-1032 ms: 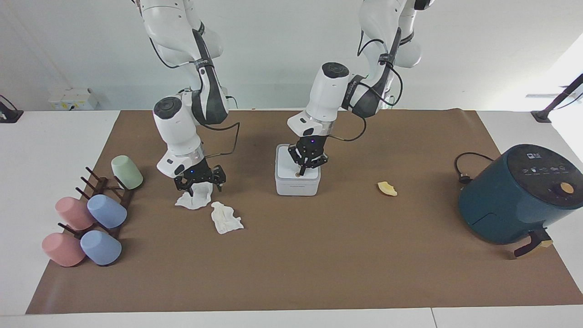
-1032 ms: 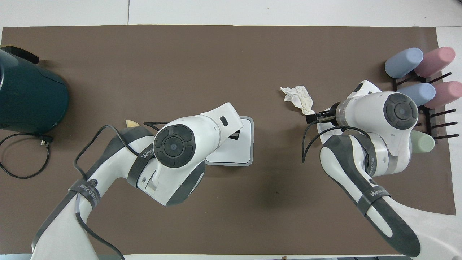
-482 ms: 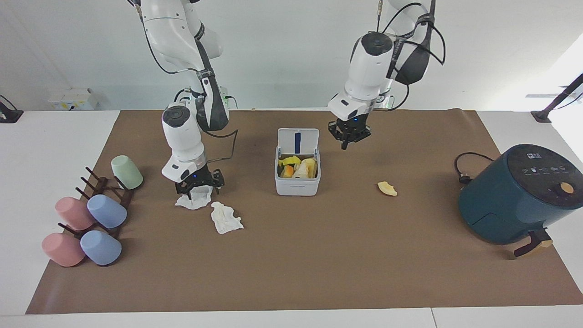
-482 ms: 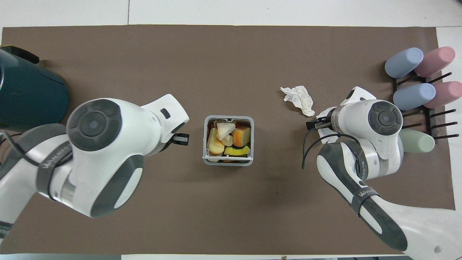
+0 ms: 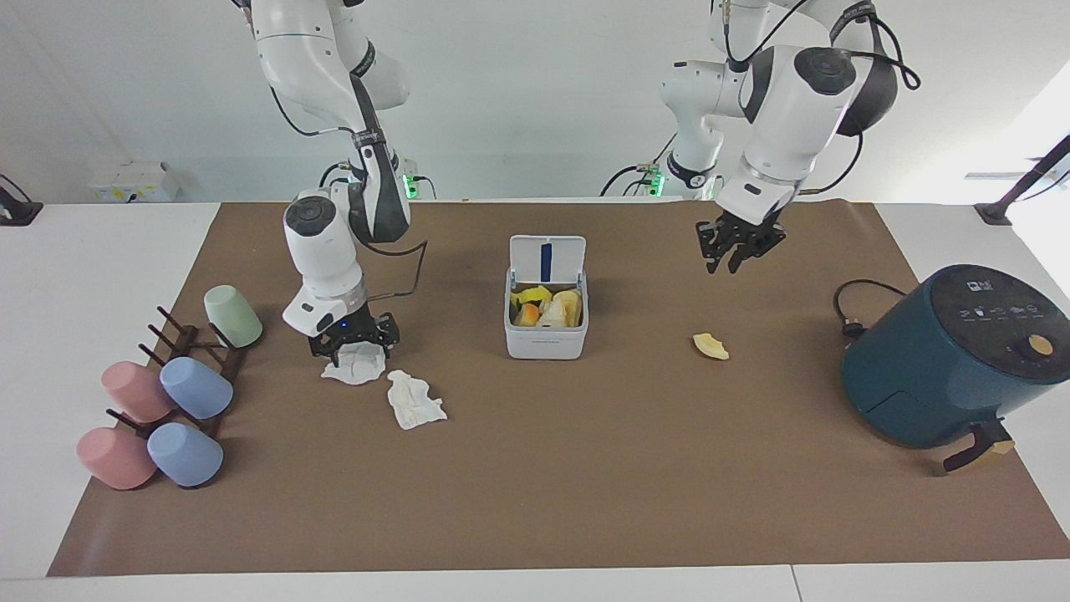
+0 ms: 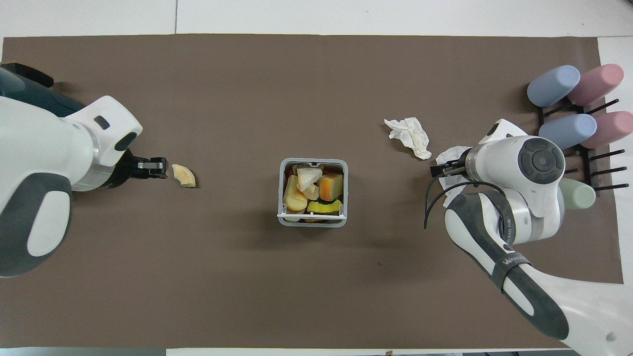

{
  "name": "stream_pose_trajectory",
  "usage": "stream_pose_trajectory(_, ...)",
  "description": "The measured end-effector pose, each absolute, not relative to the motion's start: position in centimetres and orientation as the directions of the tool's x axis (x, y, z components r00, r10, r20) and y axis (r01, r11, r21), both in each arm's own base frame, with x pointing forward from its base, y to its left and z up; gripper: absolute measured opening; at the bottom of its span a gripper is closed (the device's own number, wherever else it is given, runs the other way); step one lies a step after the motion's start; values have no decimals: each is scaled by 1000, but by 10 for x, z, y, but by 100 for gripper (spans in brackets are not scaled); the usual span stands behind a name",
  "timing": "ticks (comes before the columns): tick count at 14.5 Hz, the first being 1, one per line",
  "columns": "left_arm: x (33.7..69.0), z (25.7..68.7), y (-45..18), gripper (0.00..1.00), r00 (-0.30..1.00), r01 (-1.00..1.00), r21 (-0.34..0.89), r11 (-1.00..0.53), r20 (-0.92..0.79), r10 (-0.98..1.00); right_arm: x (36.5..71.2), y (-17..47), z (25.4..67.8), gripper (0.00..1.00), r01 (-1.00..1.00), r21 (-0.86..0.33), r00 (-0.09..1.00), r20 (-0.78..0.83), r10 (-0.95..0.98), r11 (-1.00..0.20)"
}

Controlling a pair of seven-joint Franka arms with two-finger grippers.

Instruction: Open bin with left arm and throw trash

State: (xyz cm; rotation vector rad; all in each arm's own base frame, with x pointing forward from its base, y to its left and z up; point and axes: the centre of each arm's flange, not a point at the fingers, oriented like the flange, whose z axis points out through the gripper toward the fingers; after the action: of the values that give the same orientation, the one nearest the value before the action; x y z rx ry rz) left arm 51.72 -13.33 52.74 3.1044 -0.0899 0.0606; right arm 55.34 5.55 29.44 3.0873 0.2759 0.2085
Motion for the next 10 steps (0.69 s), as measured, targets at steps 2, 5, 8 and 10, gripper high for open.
stream_pose_trajectory(2,525,545,-102,71,998,-53,32,-998,41,-51,551,53,291,100,170,46,977,121,174,-984)
stream_pose_trajectory(5,530,574,-71,99,997,-56,31,-998,45,-55,549,53,289,100,171,45,978,117,175,-984)
stream_pose_trajectory(8,536,598,-62,100,997,-56,31,-998,57,-55,549,53,289,90,170,45,978,116,174,-984)
stream_pose_trajectory(10,542,599,-62,100,997,-57,31,-998,60,-55,548,51,288,70,166,45,979,114,170,-985)
